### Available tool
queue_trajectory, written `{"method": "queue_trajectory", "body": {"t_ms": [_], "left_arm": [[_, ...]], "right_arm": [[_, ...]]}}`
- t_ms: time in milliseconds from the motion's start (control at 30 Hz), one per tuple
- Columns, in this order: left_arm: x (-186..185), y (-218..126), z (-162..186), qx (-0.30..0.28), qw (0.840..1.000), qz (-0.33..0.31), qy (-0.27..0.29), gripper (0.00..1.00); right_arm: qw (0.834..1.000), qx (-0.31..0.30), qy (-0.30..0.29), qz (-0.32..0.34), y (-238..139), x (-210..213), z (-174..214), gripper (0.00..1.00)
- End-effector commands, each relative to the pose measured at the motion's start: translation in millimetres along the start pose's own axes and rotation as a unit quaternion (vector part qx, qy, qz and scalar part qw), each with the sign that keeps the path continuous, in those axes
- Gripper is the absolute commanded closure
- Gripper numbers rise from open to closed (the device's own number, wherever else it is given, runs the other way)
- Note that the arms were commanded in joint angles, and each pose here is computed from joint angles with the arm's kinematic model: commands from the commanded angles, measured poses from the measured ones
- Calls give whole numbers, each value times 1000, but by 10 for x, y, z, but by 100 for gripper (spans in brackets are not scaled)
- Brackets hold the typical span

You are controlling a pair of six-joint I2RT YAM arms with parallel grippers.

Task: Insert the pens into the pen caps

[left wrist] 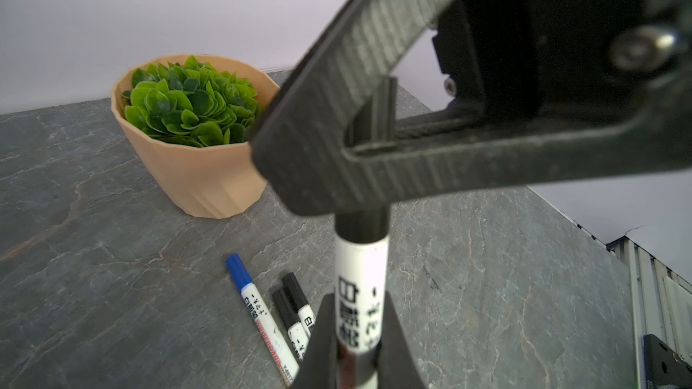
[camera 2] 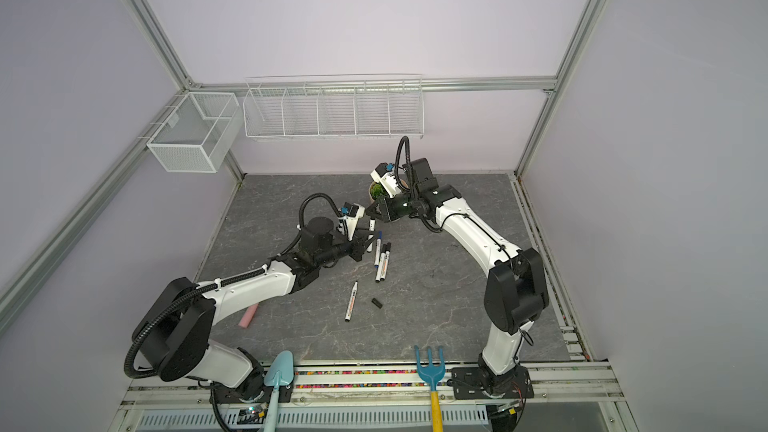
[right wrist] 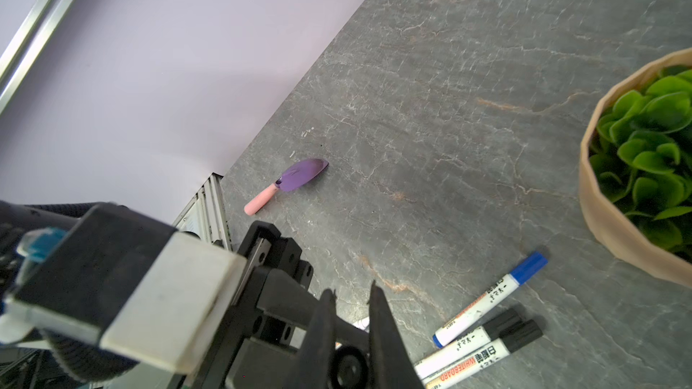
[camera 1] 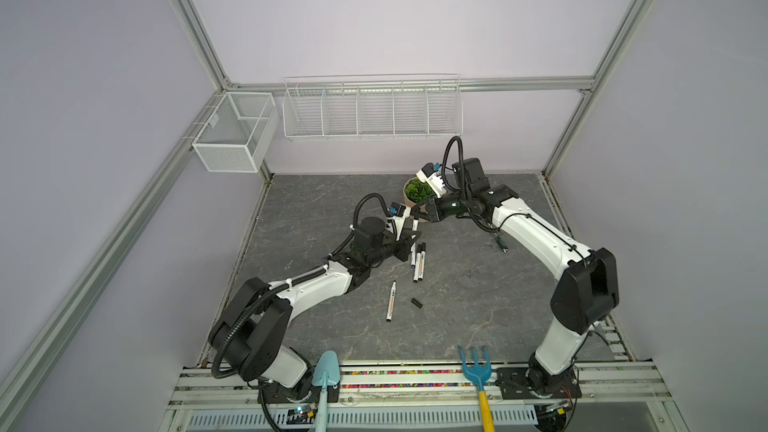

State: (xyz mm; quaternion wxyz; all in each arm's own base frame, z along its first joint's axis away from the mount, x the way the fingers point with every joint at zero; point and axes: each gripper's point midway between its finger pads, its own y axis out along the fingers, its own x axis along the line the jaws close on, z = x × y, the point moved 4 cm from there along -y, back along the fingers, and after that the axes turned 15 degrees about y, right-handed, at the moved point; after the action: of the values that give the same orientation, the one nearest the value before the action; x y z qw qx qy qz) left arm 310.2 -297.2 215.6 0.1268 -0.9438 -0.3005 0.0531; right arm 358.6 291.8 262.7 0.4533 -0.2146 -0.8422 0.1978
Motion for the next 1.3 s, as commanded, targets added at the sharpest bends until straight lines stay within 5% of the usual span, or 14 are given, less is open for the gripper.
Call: {"method": "queue_trajectory", "body": {"t_ms": [0, 400, 667, 967, 1067, 1267], "left_arm": [[340, -828, -2177, -388, 911, -104, 92, 100], [487, -1226, -2852, -464, 866, -124, 137, 100], [538, -1270, -3049, -484, 850, -137, 157, 100], [614, -1606, -3329, -543, 809, -159, 160, 100], [606, -1638, -3219, -527, 820, -161, 155, 100], [508, -1287, -2392, -432, 894, -93, 79, 100]], "right_arm": [[950, 258, 164, 58, 260, -298, 1340, 93], [945, 274, 163, 75, 268, -372, 1517, 93], [944, 282, 157, 72, 292, -346, 1551, 93], [944, 275, 167, 70, 274, -377, 1541, 93], [952, 232, 194, 43, 175, -395, 1352, 93], [966, 140, 214, -32, -76, -254, 928, 93]]}}
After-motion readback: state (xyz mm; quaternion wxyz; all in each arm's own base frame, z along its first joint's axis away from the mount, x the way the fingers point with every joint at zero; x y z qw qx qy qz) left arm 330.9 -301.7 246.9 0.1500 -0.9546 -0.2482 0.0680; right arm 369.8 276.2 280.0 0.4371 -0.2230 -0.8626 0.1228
